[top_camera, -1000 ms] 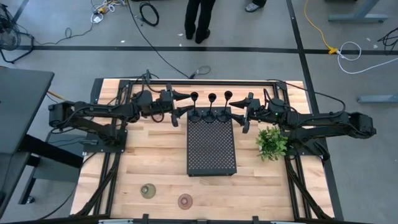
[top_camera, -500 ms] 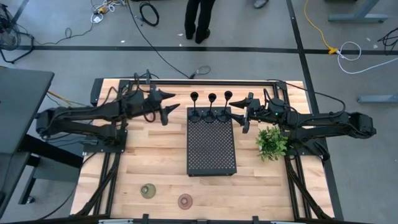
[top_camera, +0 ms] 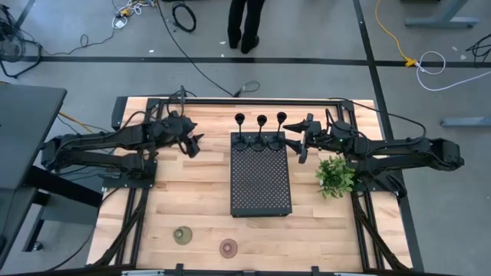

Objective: Pick & Place candle stick holders
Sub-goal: Put the top pink glass candle holder on the shelf

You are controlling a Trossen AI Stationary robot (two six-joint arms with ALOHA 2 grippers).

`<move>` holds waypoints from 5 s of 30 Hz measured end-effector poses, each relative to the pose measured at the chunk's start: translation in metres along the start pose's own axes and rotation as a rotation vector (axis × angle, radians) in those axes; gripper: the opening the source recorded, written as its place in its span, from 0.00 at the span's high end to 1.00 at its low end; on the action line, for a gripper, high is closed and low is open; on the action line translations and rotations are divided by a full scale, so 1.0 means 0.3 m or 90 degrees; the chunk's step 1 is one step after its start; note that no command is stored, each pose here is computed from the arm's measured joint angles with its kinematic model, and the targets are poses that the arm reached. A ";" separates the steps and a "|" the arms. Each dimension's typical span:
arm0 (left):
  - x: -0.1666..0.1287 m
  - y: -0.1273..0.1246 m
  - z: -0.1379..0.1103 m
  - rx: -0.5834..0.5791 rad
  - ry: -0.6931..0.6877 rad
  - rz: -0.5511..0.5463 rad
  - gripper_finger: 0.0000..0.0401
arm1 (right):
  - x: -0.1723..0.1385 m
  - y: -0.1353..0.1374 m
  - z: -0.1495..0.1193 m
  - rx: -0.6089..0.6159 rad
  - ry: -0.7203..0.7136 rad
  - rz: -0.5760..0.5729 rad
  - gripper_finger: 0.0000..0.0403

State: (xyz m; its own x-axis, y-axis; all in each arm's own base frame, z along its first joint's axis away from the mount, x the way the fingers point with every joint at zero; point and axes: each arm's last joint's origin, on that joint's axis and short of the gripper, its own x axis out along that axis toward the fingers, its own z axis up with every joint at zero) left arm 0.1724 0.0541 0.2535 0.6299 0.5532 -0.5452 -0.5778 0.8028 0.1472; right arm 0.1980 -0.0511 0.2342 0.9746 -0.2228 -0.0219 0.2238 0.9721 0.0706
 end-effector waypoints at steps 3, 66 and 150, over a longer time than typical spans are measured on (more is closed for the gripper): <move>-0.001 0.006 -0.023 -0.003 0.042 0.026 0.42 | 0.000 -0.001 0.000 0.000 0.000 -0.006 0.36; 0.119 0.026 -0.268 -0.129 0.084 0.189 0.32 | 0.000 -0.002 0.000 0.000 -0.001 -0.015 0.36; -0.234 -0.271 0.227 -0.046 -0.024 -0.241 0.59 | 0.000 -0.002 -0.003 0.012 0.005 -0.011 0.36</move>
State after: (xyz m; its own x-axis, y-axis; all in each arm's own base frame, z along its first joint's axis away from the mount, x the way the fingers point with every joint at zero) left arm 0.2107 -0.0349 0.3361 0.8239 0.2296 -0.5182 -0.3348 0.9348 -0.1181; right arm 0.1979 -0.0515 0.2334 0.9704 -0.2394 -0.0307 0.2412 0.9664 0.0886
